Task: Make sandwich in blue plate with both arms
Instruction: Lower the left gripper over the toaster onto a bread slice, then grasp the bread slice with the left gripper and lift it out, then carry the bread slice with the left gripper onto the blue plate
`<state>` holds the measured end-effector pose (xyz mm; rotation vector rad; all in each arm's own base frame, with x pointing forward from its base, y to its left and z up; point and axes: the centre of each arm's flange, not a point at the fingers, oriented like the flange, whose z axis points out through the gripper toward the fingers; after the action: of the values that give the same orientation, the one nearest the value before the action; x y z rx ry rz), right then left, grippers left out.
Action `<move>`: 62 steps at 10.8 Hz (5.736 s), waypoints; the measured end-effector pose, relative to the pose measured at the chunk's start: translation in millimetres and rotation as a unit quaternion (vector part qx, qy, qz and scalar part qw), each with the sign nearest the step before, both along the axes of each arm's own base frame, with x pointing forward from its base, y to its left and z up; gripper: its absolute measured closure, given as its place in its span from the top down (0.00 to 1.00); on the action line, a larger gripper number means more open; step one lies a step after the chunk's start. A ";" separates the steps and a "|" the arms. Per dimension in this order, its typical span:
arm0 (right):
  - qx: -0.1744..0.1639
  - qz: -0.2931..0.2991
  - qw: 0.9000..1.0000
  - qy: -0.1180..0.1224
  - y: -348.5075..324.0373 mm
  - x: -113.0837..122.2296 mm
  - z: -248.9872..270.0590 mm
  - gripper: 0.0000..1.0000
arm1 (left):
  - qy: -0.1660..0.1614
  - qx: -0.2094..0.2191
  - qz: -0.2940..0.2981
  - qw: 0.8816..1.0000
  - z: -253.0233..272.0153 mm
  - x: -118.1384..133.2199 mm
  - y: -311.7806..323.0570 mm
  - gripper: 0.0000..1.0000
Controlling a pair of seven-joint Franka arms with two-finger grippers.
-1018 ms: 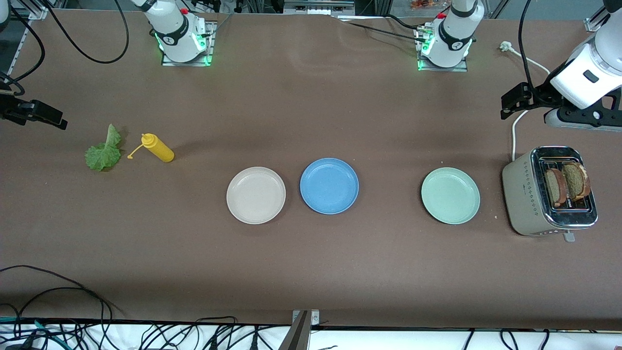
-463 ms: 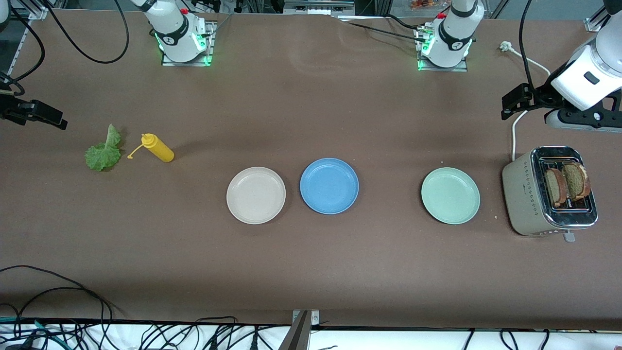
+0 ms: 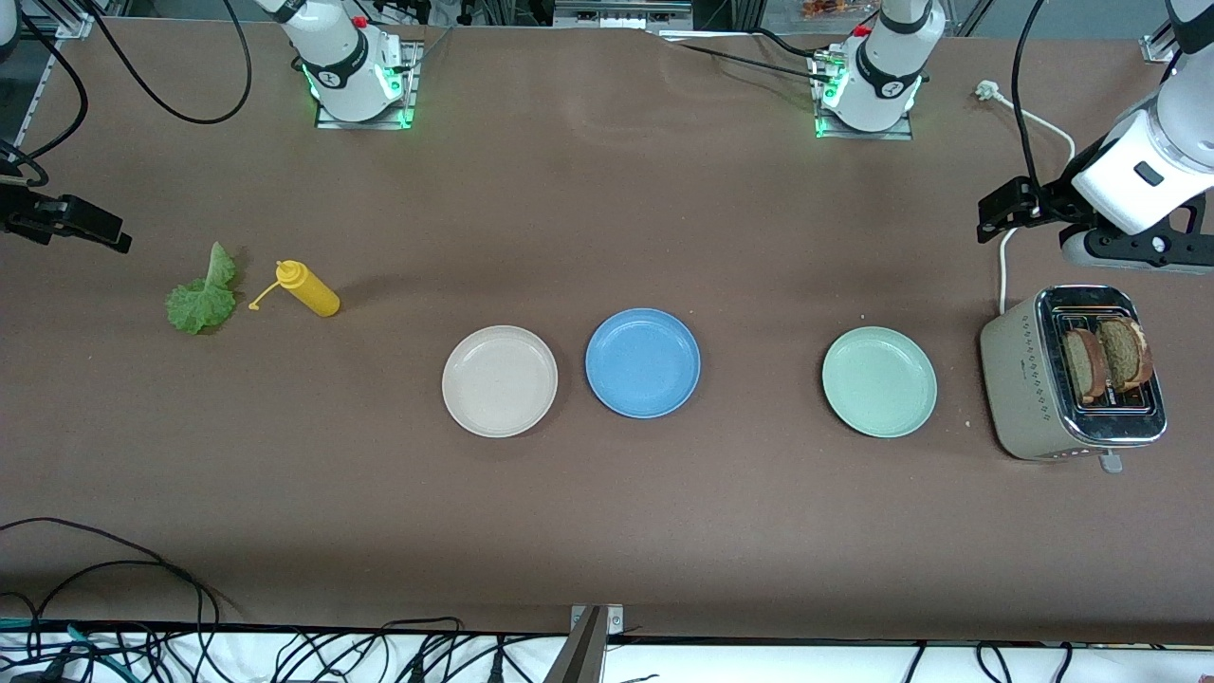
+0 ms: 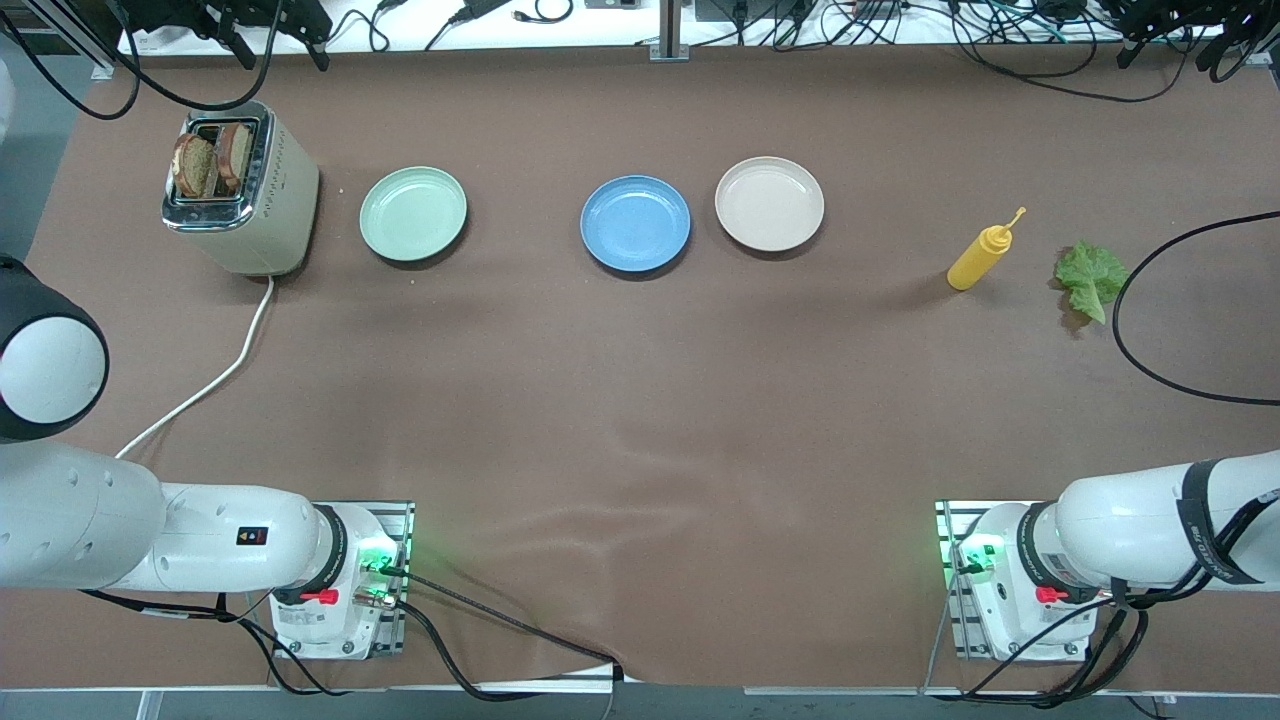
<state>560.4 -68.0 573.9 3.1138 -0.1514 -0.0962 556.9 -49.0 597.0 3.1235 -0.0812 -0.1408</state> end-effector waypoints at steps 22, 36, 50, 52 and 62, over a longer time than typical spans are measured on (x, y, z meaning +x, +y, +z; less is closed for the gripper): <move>0.000 0.001 1.000 0.000 0.9 0.0 0.0 1.00 | 0.058 0.019 0.019 0.998 -229.5 93.3 223.9 0.75; 0.000 0.000 1.000 0.000 0.2 -0.1 0.0 1.00 | 0.054 0.045 -0.015 0.997 -94.6 79.3 173.1 0.09; 0.000 0.000 1.000 0.000 -0.1 0.0 0.0 1.00 | 0.197 -0.299 -0.177 0.917 -224.6 63.0 -206.9 0.09; 0.000 0.000 1.000 0.000 -0.2 0.0 -0.2 1.00 | 0.208 -0.365 -0.149 0.895 -270.6 62.0 -251.0 0.09; -0.001 0.000 1.000 0.000 -0.2 0.0 -0.1 1.00 | 0.129 -0.523 -0.146 0.830 -407.6 81.4 -250.2 0.09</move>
<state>560.3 -68.3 573.9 3.1129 -0.1515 -0.0951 638.3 -299.1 189.4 1.9504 -0.4547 -0.3672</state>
